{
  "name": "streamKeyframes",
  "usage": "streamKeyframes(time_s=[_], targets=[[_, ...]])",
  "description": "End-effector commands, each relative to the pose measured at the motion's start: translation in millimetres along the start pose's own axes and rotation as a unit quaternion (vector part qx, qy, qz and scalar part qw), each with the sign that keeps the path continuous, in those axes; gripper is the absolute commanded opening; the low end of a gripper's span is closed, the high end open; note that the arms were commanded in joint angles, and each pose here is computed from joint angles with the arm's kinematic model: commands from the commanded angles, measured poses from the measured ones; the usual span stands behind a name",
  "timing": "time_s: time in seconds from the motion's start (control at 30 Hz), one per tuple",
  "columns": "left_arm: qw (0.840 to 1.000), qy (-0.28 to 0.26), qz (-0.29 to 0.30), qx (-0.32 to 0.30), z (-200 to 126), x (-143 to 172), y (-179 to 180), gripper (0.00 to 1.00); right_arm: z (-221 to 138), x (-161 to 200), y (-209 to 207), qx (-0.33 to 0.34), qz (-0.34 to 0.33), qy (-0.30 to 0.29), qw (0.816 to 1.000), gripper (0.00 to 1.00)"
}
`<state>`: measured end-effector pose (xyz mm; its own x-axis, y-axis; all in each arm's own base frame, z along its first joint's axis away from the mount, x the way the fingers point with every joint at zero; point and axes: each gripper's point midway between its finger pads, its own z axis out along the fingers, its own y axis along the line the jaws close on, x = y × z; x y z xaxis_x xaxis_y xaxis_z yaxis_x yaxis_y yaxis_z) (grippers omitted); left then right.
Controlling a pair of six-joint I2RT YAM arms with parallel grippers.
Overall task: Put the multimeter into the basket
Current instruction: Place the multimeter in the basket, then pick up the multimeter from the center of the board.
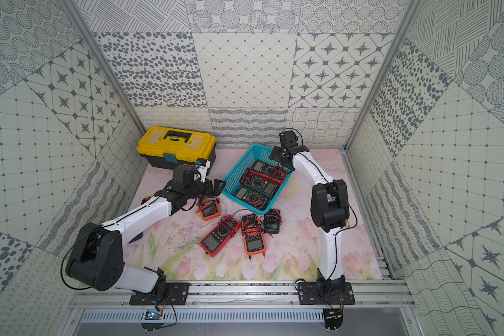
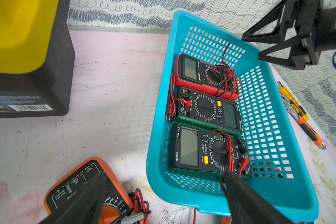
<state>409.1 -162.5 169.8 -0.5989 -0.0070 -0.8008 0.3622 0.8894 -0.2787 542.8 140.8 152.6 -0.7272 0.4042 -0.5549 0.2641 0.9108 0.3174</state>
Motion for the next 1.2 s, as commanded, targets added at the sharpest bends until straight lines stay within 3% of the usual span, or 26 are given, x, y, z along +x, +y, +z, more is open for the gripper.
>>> streamKeyframes(time_s=[0.0,0.1,0.3,0.47,0.6,0.7,0.87,1.17], targets=[[1.0,-0.005,0.006,-0.012,-3,-6,5,0.99,-22,-16,9,0.0,-0.029,-0.026,0.999,0.76],[1.0,-0.007,0.006,-0.015,-5,-7,5,0.99,-28,-12,24,-0.02,-0.06,-0.025,0.998,0.7],[0.998,-0.02,-0.023,-0.053,-16,-10,16,0.99,-56,1,49,-0.029,-0.134,-0.049,0.989,0.73],[0.991,-0.028,-0.07,-0.11,-32,-5,34,0.99,-88,30,49,-0.024,-0.18,-0.06,0.981,0.83],[0.981,-0.002,-0.105,-0.161,-46,13,49,0.99,-116,62,36,-0.019,-0.198,-0.061,0.978,0.94],[0.977,0.044,-0.126,-0.167,-56,36,47,0.99,-136,85,21,-0.01,-0.204,-0.064,0.977,0.99],[0.972,0.151,-0.141,-0.114,-72,86,15,0.99,-159,106,-12,0.002,-0.174,-0.072,0.982,0.99],[0.942,0.317,-0.061,-0.096,-111,154,-40,0.99,-189,125,-53,0.006,-0.121,-0.098,0.988,0.99]])
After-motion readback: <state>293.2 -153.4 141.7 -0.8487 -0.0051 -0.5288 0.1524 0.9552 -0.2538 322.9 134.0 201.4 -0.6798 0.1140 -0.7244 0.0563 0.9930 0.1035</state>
